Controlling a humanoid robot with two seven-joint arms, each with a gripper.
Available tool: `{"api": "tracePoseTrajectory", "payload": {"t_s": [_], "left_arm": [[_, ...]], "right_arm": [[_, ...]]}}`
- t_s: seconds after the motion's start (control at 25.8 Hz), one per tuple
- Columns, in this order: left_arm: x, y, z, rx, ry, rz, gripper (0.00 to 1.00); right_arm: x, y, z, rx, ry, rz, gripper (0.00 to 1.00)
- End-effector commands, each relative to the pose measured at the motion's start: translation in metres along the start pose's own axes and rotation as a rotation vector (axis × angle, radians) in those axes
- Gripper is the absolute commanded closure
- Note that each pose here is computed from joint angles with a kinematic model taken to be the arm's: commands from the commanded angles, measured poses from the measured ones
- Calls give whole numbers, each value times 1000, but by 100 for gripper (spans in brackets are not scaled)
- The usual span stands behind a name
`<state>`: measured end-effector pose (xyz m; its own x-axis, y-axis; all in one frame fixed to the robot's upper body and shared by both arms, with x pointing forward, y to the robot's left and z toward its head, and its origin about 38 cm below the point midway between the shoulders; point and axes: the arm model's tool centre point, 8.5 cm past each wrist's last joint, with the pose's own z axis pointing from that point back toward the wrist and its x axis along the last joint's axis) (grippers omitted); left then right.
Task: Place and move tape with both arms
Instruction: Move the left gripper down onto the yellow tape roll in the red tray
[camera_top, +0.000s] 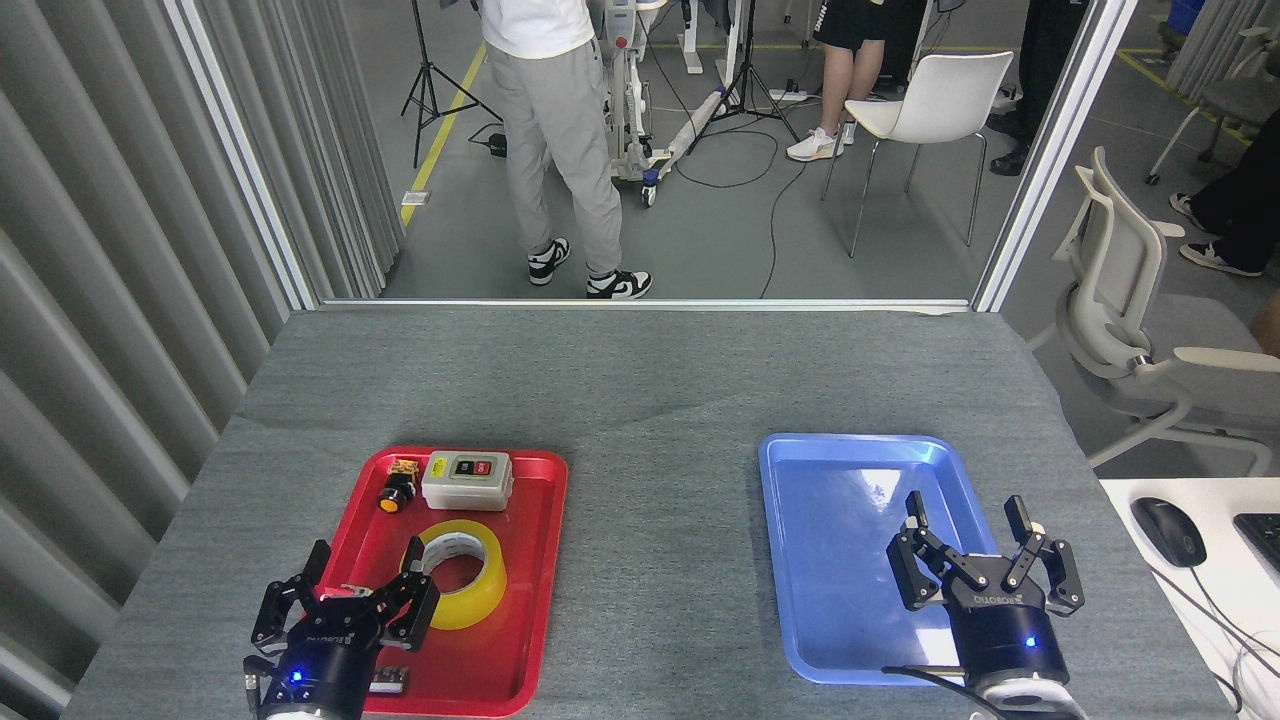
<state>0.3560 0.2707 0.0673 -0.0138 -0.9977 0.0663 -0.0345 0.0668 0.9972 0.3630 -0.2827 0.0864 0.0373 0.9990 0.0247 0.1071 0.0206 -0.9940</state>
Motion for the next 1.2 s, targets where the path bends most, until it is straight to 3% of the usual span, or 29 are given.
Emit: {"api": "tracePoseTrajectory", "payload": {"t_s": [0.0,0.19,0.35,0.47,0.54,0.7,0.78,1.16], "left_arm": [[0,0,1,1,-6,-2,0],[-1,-1,1,-9,3,-5,0],[4,12,-10,22,-15,1,0],[3,23,-25,18,-28,-17,0],[-4,23,-35,-67,-35,-54,0],[-1,11,-45,-397,-52,-93,0],[1,9,-48,-507,-54,-100,0],[25,4,-71,-682,-110,-149,0]], "right_arm": [[0,-1,1,-2,-1,0,0],[1,1,3,7,-4,1,0],[0,15,21,50,0,6,0],[0,15,28,52,0,9,0],[-1,16,29,57,2,10,0],[1,17,29,57,5,1,0],[6,19,31,62,3,-11,0],[24,8,19,24,-38,-22,0]]}}
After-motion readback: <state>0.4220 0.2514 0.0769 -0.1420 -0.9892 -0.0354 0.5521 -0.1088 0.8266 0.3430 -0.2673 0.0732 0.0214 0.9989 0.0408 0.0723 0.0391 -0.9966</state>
